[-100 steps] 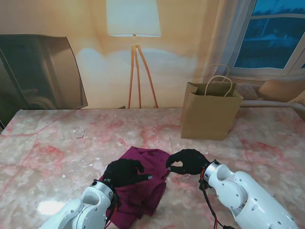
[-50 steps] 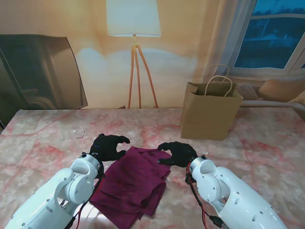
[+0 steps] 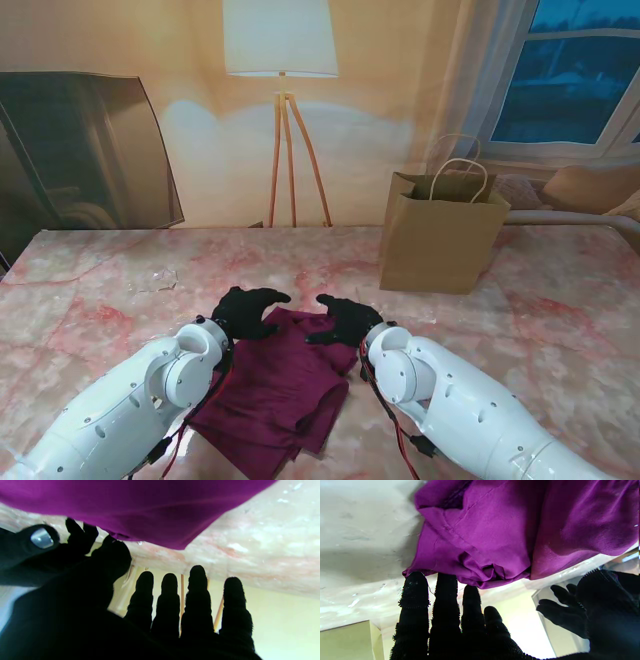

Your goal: Fold the socks and the shorts into the kraft paper bag

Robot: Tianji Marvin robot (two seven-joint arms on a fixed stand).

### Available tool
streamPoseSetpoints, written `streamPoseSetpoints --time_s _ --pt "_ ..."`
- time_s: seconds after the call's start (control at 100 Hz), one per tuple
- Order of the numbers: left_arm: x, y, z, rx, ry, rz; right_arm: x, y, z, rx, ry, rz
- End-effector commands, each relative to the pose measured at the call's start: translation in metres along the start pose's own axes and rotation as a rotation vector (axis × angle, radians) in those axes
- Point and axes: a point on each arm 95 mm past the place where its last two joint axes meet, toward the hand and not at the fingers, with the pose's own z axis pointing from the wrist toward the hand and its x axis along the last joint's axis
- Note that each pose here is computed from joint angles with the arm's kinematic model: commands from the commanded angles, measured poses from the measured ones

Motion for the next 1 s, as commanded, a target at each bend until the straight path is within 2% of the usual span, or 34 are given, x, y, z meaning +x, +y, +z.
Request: streamPoseSetpoints --time_s 0.0,0.22,0.33,0.44,0.59,0.73,0.99 --pt "0.005 -0.002 0.007 -0.015 0.010 0.003 0.006 -0.015 0.002 0.033 -0.001 0.011" --pt "0.009 0.012 0.020 -0.088 0.036 0.024 0.011 -0.025 0.014 0.066 0.017 0.013" --pt "0.008 0.017 0.023 -0.112 0.044 0.035 0.012 -0.029 0.018 0.026 0.069 0.010" --pt "0.007 0.020 0.024 -0.140 0.040 0.040 0.012 -0.030 0.023 -0.047 0.123 0.020" --pt "0.002 0.024 0.021 -0.152 0.010 0.033 0.013 -0.023 0.027 -0.125 0.200 0.003" --pt "-0.005 0.027 0.015 -0.157 -0.016 0.033 0.016 -0.015 0.030 -0.168 0.226 -0.006" --pt "-0.021 0.032 -0.005 -0.135 -0.076 -0.006 0.019 -0.004 0.029 -0.167 0.217 -0.044"
